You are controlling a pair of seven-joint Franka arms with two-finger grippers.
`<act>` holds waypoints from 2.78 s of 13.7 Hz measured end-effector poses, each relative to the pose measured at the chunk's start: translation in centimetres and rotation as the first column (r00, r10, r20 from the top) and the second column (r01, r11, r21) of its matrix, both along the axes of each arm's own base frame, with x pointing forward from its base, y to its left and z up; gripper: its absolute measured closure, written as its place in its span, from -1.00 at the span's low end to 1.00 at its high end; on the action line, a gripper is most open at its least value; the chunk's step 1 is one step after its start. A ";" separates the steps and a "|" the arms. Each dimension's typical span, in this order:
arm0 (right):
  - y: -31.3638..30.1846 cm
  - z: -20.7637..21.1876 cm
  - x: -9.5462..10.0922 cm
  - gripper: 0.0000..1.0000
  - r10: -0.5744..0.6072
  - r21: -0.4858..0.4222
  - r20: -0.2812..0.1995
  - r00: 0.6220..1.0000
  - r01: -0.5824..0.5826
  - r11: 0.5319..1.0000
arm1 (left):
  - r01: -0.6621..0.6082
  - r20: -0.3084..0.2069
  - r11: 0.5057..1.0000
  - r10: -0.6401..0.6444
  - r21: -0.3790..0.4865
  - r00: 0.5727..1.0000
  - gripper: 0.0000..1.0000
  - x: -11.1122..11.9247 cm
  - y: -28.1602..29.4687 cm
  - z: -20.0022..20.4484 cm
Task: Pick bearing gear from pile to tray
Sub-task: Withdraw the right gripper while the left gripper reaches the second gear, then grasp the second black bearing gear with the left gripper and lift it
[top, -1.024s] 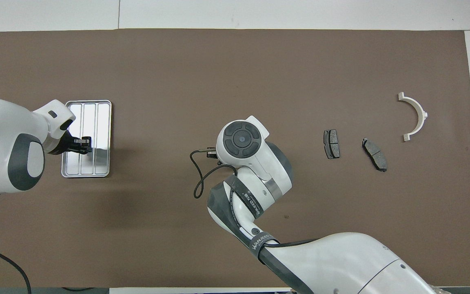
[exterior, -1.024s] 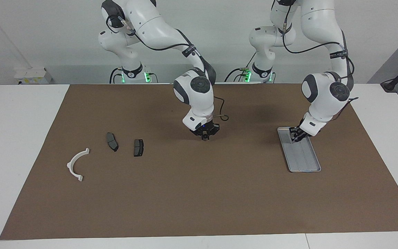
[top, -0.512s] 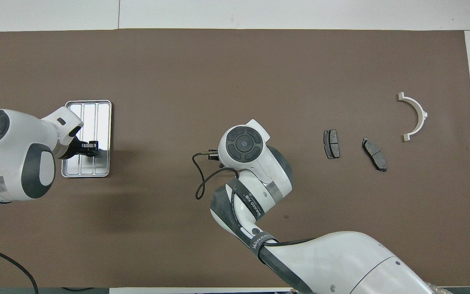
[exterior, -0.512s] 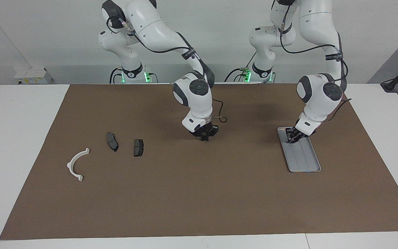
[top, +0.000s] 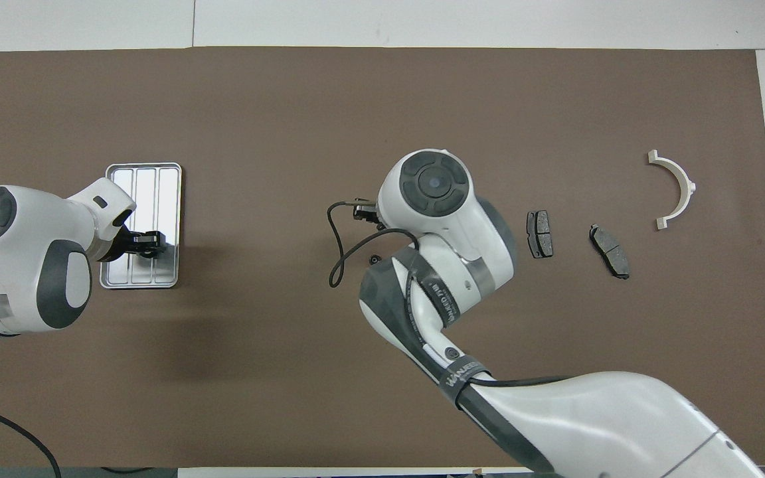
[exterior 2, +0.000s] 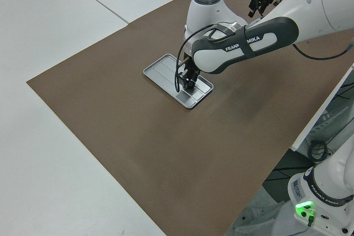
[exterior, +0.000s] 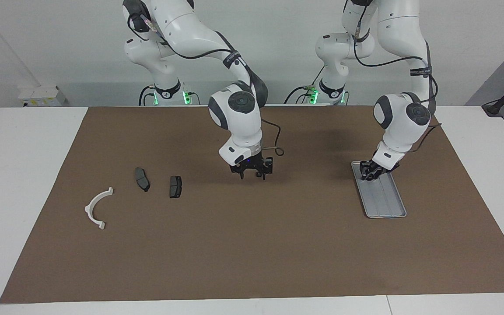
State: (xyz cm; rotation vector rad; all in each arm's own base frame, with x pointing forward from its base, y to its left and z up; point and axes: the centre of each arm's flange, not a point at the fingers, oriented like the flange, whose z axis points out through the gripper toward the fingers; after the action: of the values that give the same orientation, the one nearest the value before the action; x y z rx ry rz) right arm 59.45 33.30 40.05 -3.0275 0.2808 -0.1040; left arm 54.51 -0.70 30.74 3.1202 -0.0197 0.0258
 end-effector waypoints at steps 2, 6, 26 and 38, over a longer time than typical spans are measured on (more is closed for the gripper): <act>-5.8 5.3 3.0 -0.61 0.001 -0.003 0.027 1.000 -0.001 1.000 | -0.031 -0.007 1.000 0.031 -0.005 1.000 -0.81 1.5 -0.7 2.7; -18.0 10.1 6.4 -0.78 0.199 -0.066 0.056 0.978 -0.195 0.979 | -0.215 0.015 0.976 0.215 -0.028 0.976 -1.00 2.1 -12.6 6.5; -38.6 18.8 -3.9 -1.00 0.173 -0.114 -0.092 0.981 -0.183 0.976 | -0.479 -0.018 0.878 0.479 0.015 0.877 -0.81 -5.7 -41.2 -0.5; -38.6 19.4 -3.8 -1.00 0.175 -0.114 -0.082 0.981 -0.184 0.976 | -0.456 -0.007 0.889 0.457 0.042 0.890 0.01 -6.9 -42.8 -2.1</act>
State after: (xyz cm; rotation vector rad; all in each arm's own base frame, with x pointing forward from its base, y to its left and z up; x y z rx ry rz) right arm 55.63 -5.29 59.45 -3.1644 0.0045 0.0020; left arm 47.57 -43.46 28.61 3.0798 0.7228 0.0068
